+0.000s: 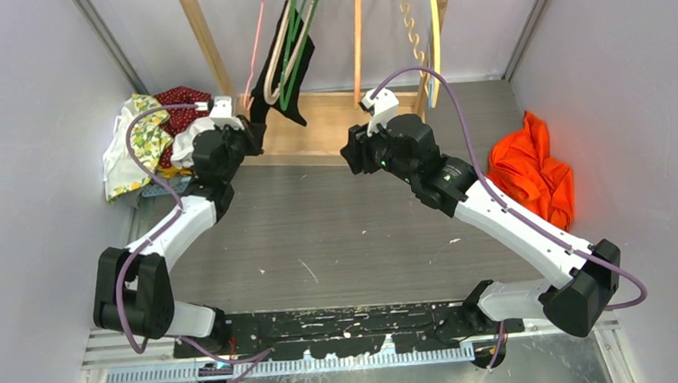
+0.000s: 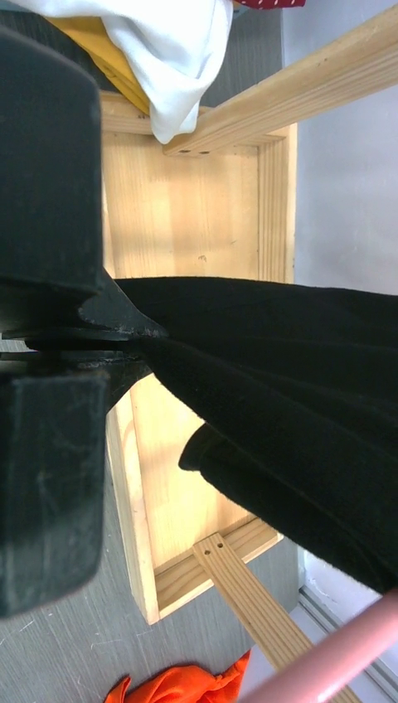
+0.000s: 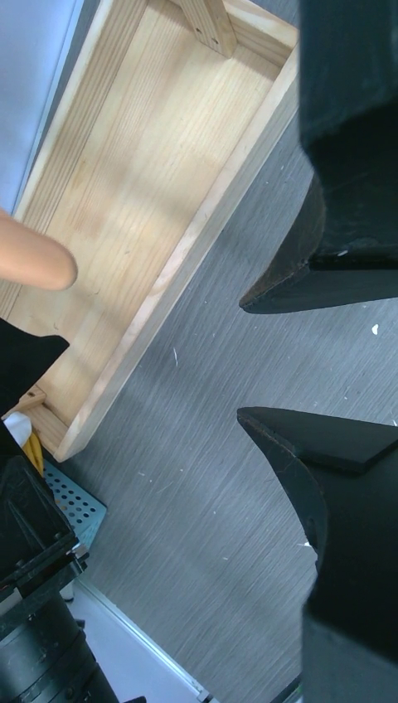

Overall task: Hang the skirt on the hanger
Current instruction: Place the hanger at the clothesline.

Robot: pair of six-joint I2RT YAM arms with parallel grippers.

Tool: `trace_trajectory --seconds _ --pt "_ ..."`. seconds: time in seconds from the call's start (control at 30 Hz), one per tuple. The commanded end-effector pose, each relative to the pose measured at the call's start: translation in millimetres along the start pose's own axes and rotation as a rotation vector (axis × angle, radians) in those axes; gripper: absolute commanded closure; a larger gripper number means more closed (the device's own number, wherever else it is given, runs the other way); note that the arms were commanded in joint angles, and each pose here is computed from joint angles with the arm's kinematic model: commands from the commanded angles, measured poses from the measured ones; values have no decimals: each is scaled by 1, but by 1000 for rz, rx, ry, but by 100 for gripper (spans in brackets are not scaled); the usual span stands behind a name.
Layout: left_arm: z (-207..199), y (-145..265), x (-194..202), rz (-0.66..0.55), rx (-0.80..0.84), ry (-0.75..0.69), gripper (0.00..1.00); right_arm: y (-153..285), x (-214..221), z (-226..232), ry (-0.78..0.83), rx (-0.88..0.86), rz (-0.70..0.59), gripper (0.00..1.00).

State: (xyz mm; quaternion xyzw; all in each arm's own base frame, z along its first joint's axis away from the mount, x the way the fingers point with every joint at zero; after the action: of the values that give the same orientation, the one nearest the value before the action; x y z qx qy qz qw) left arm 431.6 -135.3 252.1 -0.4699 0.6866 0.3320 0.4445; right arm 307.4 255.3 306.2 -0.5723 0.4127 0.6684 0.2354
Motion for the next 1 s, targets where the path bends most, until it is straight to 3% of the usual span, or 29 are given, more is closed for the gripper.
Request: trace_trajectory --seconds 0.0,0.37,0.63,0.8,0.87,0.97 --pt "8 -4 4 -18 -18 5 100 2 -13 -1 -16 2 -48 50" --pt "17 -3 23 19 -41 18 100 2 -12 -1 -16 1 -50 50" --pt "6 0 5 2 -15 16 99 1 -12 -1 -19 0 -51 49" --pt "-2 1 -9 11 -6 8 83 -2 -14 0 -22 -2 -50 49" --pt "-5 4 -16 13 -5 9 64 -2 -16 0 -21 -3 -53 48" --pt "-11 12 -32 14 -17 12 55 -1 -19 -2 -22 7 -54 48"
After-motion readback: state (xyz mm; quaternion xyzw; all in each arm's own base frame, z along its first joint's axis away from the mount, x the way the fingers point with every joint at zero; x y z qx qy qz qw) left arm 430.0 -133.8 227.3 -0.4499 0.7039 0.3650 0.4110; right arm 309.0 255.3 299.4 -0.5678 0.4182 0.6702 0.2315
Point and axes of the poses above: each gripper's point midway between its finger pads, its own y axis back along the fingers, its own z axis along the line the jaws close on, x = y × z, the point moved 1 cm from there along y, back along the fingers, and after that the axes turned 9 degrees about y, right-handed, at the moved point
